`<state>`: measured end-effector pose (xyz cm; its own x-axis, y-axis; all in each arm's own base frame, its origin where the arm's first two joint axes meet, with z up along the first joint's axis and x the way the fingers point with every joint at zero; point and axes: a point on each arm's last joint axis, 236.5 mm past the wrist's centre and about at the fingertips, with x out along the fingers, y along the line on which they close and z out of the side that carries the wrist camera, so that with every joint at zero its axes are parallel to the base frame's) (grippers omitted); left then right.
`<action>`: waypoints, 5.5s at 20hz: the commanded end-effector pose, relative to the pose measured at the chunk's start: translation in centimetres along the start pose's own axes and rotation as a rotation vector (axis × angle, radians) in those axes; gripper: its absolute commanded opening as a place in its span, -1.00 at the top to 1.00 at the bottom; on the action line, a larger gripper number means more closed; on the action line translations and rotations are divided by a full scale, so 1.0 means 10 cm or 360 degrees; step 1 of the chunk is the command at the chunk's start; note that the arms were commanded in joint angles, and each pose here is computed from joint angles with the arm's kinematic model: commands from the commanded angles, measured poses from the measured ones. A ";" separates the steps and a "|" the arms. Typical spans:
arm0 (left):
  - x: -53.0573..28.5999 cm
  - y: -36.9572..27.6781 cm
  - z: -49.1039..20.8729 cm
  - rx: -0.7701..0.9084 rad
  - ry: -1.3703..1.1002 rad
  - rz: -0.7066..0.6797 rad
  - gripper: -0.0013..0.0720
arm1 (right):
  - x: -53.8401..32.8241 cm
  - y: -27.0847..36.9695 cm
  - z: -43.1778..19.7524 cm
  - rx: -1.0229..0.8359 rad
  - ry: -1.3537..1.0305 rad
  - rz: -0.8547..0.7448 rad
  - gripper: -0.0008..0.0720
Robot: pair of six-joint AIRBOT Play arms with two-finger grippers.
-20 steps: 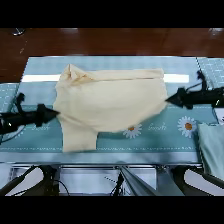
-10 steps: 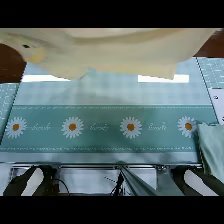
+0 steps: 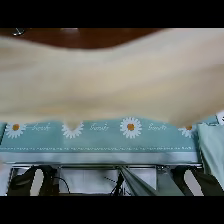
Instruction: Fold the shirts.
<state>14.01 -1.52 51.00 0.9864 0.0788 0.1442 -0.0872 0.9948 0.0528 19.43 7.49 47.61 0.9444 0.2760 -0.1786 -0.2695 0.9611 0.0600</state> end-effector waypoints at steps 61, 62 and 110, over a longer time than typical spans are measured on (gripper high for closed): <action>0.08 -0.01 -5.63 -0.1169 0.2749 -0.0204 -0.96 | 1.66 -1.84 -4.86 0.1234 0.1654 -0.0355 -0.73; 0.00 -0.06 -5.64 -0.1270 0.2687 -0.0170 -0.96 | 1.63 -1.63 -4.91 0.1303 0.1589 -0.0305 -0.73; -0.52 -1.37 -6.24 -0.1345 0.2729 -0.0450 0.91 | 0.56 -1.27 -5.54 0.1745 0.2034 -0.0470 -0.73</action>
<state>18.64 -11.64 -12.00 0.0641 -0.6243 -0.7786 -0.3706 0.7095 -0.5994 18.41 -4.06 -7.68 0.0802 0.3938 -0.9157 0.6254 0.6955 0.3538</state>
